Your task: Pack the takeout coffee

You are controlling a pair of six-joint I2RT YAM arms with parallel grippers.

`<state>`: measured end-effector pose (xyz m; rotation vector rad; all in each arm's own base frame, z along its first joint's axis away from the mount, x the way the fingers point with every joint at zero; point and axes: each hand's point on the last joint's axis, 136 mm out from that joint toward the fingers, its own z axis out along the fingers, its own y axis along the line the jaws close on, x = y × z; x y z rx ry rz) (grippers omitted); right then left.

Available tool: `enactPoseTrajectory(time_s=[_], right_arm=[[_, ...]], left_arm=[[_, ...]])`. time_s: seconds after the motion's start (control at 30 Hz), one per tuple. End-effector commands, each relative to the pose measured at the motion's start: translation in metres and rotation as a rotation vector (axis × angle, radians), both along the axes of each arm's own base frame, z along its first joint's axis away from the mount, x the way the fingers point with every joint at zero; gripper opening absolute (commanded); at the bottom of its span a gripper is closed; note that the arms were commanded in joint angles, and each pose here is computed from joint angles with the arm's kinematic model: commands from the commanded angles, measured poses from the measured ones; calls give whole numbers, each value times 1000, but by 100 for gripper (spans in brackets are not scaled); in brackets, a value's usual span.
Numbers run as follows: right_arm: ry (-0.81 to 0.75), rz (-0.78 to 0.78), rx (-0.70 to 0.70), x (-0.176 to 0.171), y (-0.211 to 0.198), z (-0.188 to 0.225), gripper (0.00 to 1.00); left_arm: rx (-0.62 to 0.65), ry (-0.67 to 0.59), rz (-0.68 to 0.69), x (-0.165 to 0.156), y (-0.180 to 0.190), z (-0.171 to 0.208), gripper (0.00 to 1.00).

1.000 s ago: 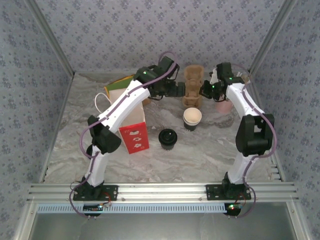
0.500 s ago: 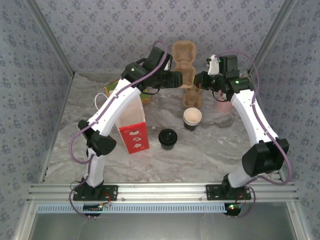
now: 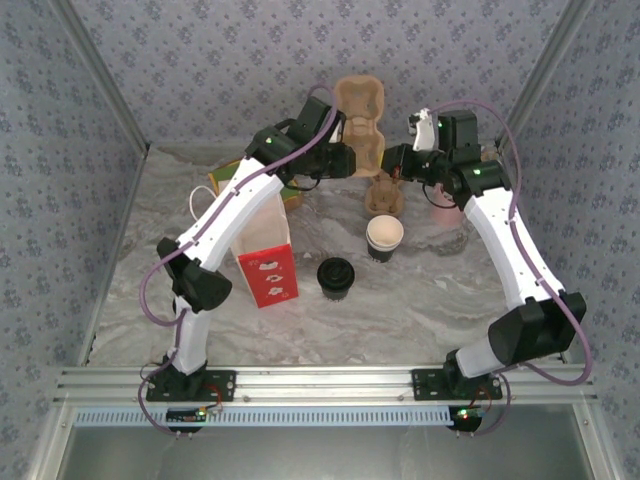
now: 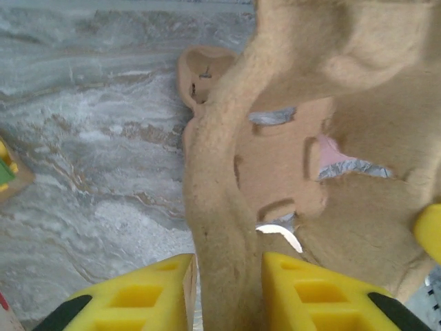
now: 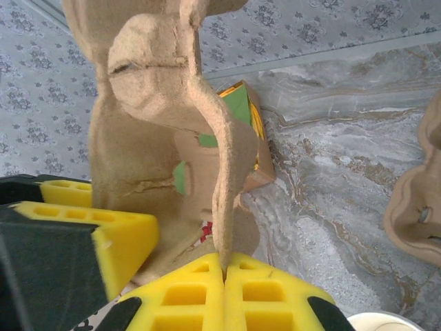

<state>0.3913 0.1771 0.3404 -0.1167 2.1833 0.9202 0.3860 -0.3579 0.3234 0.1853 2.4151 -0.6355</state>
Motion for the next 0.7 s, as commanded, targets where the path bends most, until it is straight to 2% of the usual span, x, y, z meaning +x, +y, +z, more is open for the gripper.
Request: enactPoseTrajectory(time_s=[0.0,0.1,0.17,0.3,0.33,0.37,0.47,0.53,0.6,0.63,0.67], right_arm=[[-21,19,35,-7,4,11,2],[-16,22,38,-8,4,9,3],[-13,23,37,-8,4,8,4],[-8,24,36,-8,4,5,4],[-7,25,37,-8,5,5,4],[-5,28,38,-8,5,5,6],[-6,23,32,-8,4,5,14],[-9,10,24,-6,3,6,25],[-17,-12,9,-4,-1,8,28],[-21,-27,-3,-1,-3,9,32],[-19,-50,-24,2,-6,8,41]], left_arm=[[-44,-55,3,-2,6,27,29],[-42,-62,7,-1,7,28,26],[-43,-68,4,-2,8,30,20],[-43,-75,11,-1,9,32,20],[-43,-76,10,-1,9,32,16],[-47,-78,7,0,9,33,13],[-48,-75,-2,-1,7,32,13],[-47,-74,-9,-2,5,31,13],[-43,-74,-16,-4,4,30,10],[-40,-74,-19,-5,3,29,10],[-36,-75,-20,-5,3,29,10]])
